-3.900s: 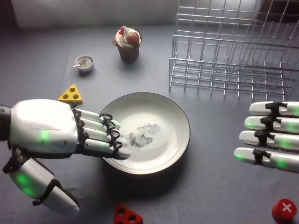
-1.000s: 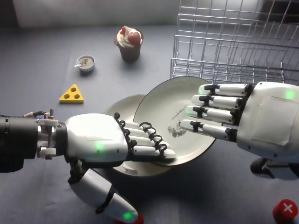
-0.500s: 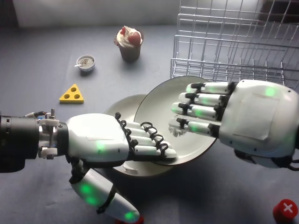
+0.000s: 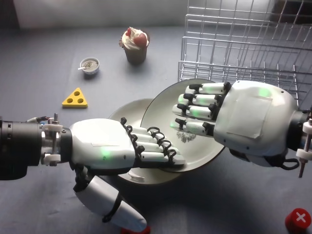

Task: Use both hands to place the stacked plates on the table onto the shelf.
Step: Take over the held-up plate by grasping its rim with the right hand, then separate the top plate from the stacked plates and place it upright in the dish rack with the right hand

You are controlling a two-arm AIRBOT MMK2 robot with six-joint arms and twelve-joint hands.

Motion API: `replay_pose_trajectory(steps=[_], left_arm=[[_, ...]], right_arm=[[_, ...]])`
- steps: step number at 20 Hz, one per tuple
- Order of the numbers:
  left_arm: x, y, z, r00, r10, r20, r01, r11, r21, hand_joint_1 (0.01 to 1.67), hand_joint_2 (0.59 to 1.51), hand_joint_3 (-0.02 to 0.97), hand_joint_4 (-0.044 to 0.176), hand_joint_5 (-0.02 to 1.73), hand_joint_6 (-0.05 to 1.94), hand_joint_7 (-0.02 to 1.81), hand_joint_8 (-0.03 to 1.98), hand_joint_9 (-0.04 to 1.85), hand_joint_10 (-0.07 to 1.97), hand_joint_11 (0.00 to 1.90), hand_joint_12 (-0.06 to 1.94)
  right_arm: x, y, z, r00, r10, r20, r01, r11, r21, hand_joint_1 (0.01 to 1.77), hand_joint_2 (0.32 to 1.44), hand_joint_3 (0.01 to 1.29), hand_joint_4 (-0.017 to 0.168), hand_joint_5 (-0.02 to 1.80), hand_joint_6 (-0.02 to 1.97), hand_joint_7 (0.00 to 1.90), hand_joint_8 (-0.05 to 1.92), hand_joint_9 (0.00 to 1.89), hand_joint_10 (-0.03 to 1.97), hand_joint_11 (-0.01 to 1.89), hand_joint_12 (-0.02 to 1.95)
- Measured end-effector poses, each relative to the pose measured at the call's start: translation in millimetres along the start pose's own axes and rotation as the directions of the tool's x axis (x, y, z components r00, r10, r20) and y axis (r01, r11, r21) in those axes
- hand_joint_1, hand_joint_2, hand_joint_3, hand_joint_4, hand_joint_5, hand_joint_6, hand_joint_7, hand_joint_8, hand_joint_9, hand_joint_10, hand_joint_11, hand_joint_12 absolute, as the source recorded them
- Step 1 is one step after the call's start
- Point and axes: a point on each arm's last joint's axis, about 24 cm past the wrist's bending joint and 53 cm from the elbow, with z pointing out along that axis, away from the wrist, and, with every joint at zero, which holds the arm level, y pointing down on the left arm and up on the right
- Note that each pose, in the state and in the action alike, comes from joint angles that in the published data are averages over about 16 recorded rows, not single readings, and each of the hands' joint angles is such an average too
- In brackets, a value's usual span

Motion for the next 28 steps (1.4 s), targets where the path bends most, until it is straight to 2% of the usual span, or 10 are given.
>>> replay_pose_trajectory(steps=[5,7,10,16,22,25,28], left_arm=[[-0.5,-0.1,0.4,1.0000,-0.004,0.003,0.004,1.0000,0.001,0.03,1.022,0.012,-0.005,0.10,-0.02,0.12,-0.01,0.13,-0.01,0.15,0.02],[-0.8,-0.3,0.6,1.0000,-0.005,0.004,0.005,1.0000,0.001,0.03,1.023,0.012,-0.005,0.10,-0.02,0.12,-0.01,0.14,-0.01,0.15,0.02],[-1.2,-0.4,0.8,1.0000,-0.008,0.006,0.008,1.0000,0.002,0.03,1.021,0.012,-0.005,0.10,-0.02,0.13,-0.01,0.14,-0.01,0.16,0.02],[-2.2,-0.8,1.0,0.9999,-0.013,0.010,0.013,0.9999,0.004,0.03,1.019,0.012,-0.005,0.10,-0.02,0.13,-0.01,0.15,-0.01,0.16,0.02],[-8.6,-0.9,-1.9,0.9996,-0.012,0.024,0.012,0.9999,0.003,0.03,1.018,0.012,-0.004,0.12,-0.02,0.15,-0.01,0.16,0.00,0.17,0.02],[-15.7,0.9,-7.4,0.9993,-0.006,0.037,0.006,1.0000,-0.006,0.03,1.016,0.012,-0.003,0.13,-0.01,0.16,-0.01,0.17,0.00,0.17,0.02],[-26.4,3.2,-15.7,0.9984,0.007,0.056,-0.006,0.9998,-0.019,0.03,1.018,0.012,-0.002,0.13,0.00,0.17,0.00,0.17,0.00,0.18,0.02]], right_arm=[[2.0,0.5,9.2,1.000,0.008,0.008,-0.008,1.000,-0.004,1.25,0.99,0.02,0.006,0.45,0.02,0.37,0.01,0.39,0.00,0.42,0.11],[2.6,1.1,11.9,1.000,0.010,0.011,-0.010,1.000,-0.007,1.30,1.00,0.02,0.005,0.51,0.02,0.45,0.01,0.47,0.00,0.48,0.19],[2.8,1.6,14.6,1.000,0.010,0.018,-0.010,1.000,-0.009,1.37,0.99,0.02,0.003,0.61,0.04,0.58,0.04,0.59,0.05,0.57,0.42],[2.0,3.0,17.0,0.999,0.012,0.030,-0.012,1.000,-0.013,1.48,0.96,0.01,0.004,0.79,0.21,0.80,0.20,0.81,0.29,0.77,0.91],[-1.4,5.5,16.4,0.999,0.014,0.045,-0.013,1.000,-0.018,1.55,0.94,0.01,0.001,0.86,0.40,0.93,0.37,0.94,0.53,0.88,1.33],[-2.9,7.6,15.9,0.999,0.018,0.050,-0.016,1.000,-0.022,1.53,0.93,0.01,0.001,0.87,0.49,0.95,0.44,0.97,0.63,0.91,1.38],[-3.9,10.2,15.1,0.998,0.021,0.052,-0.019,0.999,-0.026,1.52,0.93,0.01,-0.001,0.88,0.53,0.97,0.44,0.99,0.64,0.92,1.37]])
